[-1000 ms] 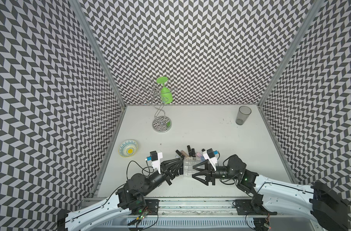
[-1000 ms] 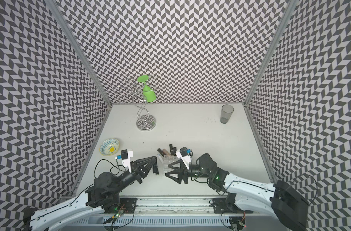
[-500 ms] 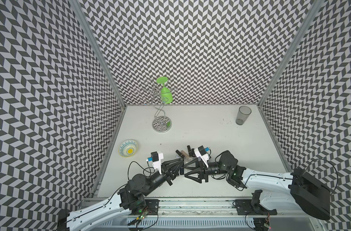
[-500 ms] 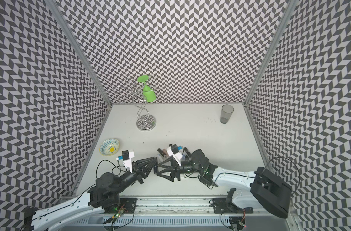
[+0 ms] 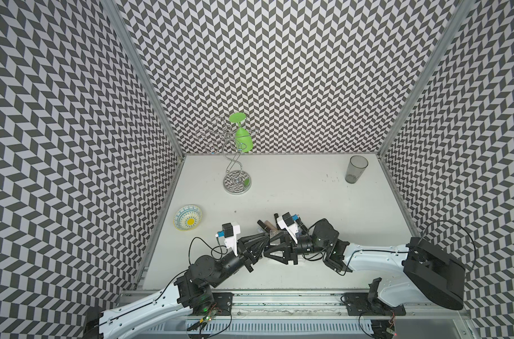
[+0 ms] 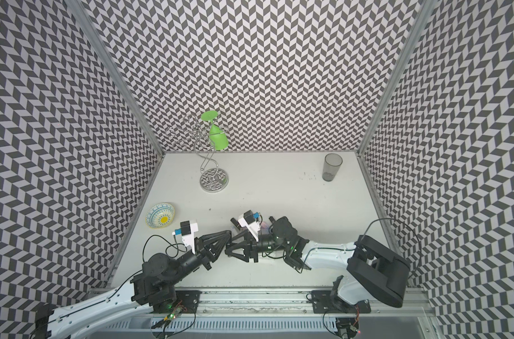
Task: Arrange the lipsticks in the organizer
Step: Pick up the lipstick at the center of the board.
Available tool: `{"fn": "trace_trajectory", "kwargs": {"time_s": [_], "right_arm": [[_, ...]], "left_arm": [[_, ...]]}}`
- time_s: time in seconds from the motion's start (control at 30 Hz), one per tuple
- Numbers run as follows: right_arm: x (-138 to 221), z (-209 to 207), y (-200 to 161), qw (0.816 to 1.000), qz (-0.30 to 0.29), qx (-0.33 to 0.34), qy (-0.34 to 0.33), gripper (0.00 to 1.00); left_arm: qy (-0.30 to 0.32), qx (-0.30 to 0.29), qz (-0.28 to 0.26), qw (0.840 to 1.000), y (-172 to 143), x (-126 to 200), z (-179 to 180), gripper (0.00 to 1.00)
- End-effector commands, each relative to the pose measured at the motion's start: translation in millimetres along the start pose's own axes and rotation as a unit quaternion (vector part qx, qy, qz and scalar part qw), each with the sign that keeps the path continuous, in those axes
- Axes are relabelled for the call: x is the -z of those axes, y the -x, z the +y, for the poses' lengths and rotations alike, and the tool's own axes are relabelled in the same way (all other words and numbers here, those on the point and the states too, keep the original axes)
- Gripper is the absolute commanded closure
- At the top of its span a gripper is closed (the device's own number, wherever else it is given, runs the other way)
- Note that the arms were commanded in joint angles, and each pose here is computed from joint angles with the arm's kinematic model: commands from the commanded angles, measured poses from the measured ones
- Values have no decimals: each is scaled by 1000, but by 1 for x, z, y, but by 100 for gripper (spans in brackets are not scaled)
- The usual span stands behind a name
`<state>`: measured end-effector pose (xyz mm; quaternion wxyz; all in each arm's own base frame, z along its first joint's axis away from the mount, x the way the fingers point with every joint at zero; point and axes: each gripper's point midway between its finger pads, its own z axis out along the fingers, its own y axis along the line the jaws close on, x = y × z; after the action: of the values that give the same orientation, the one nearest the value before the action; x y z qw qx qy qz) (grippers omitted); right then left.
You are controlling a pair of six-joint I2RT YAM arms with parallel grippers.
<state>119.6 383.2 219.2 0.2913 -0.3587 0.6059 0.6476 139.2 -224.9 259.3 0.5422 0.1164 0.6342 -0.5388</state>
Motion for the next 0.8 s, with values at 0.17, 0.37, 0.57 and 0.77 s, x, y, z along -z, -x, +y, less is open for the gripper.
{"fn": "trace_trajectory", "kwargs": {"time_s": [0.17,0.37,0.57,0.77], "right_arm": [[-4,-6,9,1000,-3,-5,-23,78],[1,-28,-6,994,34,-49,-94,82],[37,-60,-19,954,107,-87,-267,82],[101,-73,-13,862,202,-98,-454,82]], "left_arm": [[1,2,-1,1000,-2,1,3,92],[15,2,3,1000,-4,2,8,63],[98,-11,28,995,2,7,28,0],[138,-33,75,987,4,5,29,0]]}}
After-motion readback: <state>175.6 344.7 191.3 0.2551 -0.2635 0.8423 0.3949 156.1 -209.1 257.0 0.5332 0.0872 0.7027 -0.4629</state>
